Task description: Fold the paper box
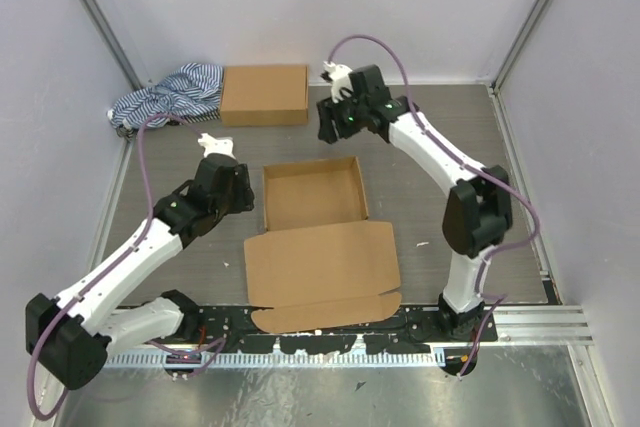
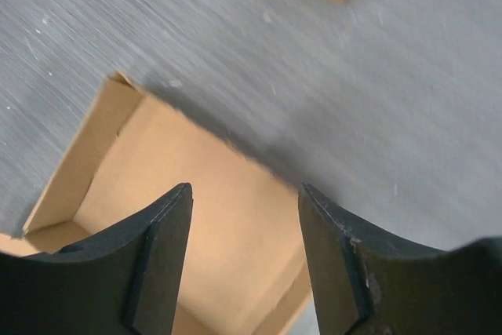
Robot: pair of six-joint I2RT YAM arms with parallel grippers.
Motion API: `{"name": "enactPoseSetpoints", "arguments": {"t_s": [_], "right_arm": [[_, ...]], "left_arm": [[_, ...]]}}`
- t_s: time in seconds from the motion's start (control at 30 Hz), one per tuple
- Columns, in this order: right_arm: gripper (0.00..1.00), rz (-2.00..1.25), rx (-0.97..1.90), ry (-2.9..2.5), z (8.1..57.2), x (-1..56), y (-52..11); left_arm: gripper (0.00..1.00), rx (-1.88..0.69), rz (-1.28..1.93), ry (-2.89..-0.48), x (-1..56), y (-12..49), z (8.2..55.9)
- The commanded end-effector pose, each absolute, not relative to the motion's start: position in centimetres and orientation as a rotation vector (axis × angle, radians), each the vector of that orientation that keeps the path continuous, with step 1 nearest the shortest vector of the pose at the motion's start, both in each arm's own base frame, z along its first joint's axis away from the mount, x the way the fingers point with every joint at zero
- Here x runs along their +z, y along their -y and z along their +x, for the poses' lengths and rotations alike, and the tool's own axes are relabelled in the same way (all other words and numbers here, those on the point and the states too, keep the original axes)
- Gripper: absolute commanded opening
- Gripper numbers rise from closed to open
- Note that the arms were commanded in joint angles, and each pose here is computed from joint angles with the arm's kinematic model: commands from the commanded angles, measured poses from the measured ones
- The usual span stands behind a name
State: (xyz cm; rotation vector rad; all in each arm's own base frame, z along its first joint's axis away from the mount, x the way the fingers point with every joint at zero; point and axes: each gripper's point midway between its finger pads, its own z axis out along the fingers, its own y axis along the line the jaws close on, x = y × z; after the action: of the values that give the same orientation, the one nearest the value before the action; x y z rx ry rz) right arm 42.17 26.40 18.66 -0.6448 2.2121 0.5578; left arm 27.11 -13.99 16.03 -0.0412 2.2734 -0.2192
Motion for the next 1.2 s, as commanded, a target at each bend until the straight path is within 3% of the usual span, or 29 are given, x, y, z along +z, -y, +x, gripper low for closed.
{"name": "enactPoseSetpoints", "arguments": {"t_s": [0.0,0.6,0.9,1.0,1.1,1.17], "right_arm": [[0.62,-1.036,0.554,-2.090,42.5,17.5,-32.2],[0.60,-1.298,0.250,-2.137,43.0,8.5,-36.6],[0.58,-1.343,0.268,-2.114,43.1,8.1,-37.5],[0.51,-1.302,0.266,-2.133,43.3,7.9,-37.5],[0.31,-1.206,0.246,-2.175,43.9,7.9,-36.8],[0.23,-1.128,0.253,-2.222,44.1,8.0,-35.9]], "left_arm": [[0.54,-0.235,-0.089,-2.249,16.5,13.1,26.1],[0.54,-0.250,-0.201,-2.152,18.3,10.1,23.2],[0.54,-0.244,-0.201,-2.175,17.5,10.3,23.4],[0.54,-0.245,-0.204,-2.178,17.3,10.4,23.4],[0.54,-0.250,-0.205,-2.178,17.4,10.5,23.6],[0.54,-0.254,-0.203,-2.176,17.6,10.7,23.7]]}}
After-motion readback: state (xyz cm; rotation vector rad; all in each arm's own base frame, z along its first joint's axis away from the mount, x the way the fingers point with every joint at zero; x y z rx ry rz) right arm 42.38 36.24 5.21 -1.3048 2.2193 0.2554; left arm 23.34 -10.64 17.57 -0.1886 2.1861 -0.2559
